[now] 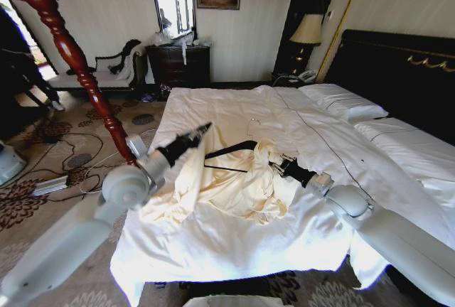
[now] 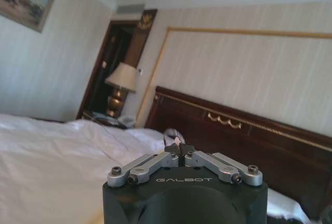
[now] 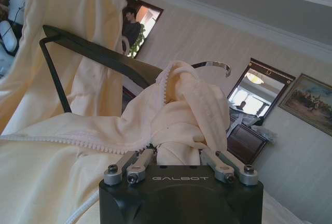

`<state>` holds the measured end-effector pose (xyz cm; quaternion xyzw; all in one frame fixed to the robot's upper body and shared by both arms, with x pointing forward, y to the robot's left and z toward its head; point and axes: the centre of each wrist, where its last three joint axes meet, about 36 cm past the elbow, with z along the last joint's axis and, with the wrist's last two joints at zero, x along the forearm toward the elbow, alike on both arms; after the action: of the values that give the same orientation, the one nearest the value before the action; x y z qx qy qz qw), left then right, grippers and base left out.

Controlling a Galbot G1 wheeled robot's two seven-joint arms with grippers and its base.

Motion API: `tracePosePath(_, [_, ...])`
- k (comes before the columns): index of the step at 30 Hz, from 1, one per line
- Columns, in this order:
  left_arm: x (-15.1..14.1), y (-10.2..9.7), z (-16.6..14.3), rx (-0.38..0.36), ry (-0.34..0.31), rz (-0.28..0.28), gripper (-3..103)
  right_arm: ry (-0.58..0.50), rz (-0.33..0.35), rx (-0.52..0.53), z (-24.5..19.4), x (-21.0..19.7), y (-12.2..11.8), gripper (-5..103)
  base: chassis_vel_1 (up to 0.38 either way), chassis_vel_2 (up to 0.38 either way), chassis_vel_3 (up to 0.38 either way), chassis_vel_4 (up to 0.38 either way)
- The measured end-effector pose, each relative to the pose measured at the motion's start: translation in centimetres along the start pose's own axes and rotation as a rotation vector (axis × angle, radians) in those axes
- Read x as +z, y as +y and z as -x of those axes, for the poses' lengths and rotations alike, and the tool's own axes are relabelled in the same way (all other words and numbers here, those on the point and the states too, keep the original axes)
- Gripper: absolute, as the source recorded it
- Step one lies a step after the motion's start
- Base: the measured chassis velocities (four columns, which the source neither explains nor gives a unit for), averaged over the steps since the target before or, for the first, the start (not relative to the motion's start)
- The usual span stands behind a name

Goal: Pick up the clothes from the bed and hang them on the clothes hanger.

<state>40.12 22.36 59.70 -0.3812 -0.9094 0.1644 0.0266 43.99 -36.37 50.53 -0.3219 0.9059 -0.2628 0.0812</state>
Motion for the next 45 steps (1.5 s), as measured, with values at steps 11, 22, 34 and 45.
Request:
tracePosePath(11, [1.9, -2.3, 0.0, 0.081, 0.052, 0.027, 0, 0.072, -0.032, 0.062, -0.4, -1.1, 0.7, 25, 0.0, 0.0, 0.0, 0.0])
tracePosePath(22, [0.1, -2.6, -1.6, 0.065, 0.04, 0.041, 0, 0.162, -0.157, 0.129, -0.7, 0.4, 0.7, 25, 0.0, 0.0, 0.0, 0.0])
tracePosePath(34, [1.5, -1.2, 0.0, 0.043, 0.049, 0.044, 0, 0.0, -0.101, 0.035, -0.1, -0.5, 2.8, 25, 0.0, 0.0, 0.0, 0.0])
tracePosePath(45, [1.2, -1.8, 2.9, 0.108, 0.054, 0.033, 0, 0.017, -0.277, 0.014, 0.0, 1.8, 3.2, 25, 0.0, 0.0, 0.0, 0.0])
